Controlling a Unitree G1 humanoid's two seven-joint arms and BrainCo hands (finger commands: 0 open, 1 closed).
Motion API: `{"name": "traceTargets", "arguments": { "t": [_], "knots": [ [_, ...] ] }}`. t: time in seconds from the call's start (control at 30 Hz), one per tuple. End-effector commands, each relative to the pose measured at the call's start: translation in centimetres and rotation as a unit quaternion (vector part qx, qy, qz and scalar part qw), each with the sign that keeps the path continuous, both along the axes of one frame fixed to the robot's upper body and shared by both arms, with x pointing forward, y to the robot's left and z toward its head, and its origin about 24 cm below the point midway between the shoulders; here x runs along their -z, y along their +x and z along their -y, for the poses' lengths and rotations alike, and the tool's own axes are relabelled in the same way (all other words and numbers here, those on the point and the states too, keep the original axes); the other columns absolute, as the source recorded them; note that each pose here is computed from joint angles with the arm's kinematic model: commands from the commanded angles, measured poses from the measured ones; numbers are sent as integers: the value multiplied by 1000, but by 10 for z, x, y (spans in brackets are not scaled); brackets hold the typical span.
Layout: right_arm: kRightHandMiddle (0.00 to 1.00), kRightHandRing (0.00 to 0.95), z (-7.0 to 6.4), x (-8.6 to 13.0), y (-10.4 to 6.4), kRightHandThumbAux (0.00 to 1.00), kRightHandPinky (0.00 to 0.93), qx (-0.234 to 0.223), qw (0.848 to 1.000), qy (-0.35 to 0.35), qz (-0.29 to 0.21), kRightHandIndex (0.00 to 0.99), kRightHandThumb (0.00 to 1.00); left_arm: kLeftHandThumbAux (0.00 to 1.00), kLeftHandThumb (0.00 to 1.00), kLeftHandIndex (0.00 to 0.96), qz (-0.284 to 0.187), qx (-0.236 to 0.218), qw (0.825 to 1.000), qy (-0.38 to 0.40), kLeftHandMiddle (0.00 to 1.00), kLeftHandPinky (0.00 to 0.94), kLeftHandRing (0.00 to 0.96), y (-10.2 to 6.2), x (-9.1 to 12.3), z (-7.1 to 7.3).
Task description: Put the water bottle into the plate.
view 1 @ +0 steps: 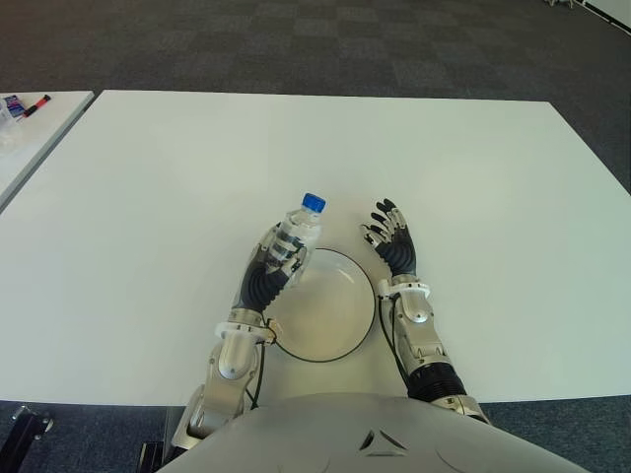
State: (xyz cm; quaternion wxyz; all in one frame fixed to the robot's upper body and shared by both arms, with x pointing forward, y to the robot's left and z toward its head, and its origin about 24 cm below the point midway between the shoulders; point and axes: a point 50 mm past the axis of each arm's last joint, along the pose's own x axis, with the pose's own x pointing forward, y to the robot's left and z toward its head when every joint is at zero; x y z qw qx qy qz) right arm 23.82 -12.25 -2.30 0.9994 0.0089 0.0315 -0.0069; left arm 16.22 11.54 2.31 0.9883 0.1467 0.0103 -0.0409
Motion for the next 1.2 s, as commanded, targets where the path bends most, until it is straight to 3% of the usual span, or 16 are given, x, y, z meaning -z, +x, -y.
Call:
{"name": "traceTargets", "arguments": {
  "t": [0.03, 0.77, 1.2],
  "knots": [
    [130, 155, -6, 11, -5, 785, 222, 0, 999, 4, -35, 90, 420, 663, 857, 408, 12, 17, 1000, 2, 548, 878, 873, 0, -4, 4],
    [132, 154, -6, 12, -4, 793, 217, 2, 999, -1, -38, 90, 435, 664, 856, 405, 30, 59, 998, 11, 545, 888, 883, -7, -11, 15],
    [135, 158, -8, 13, -4, 787, 221, 1, 999, -7, -33, 94, 377, 664, 856, 405, 31, 72, 997, 26, 545, 887, 879, -11, -11, 23]
  ]
}}
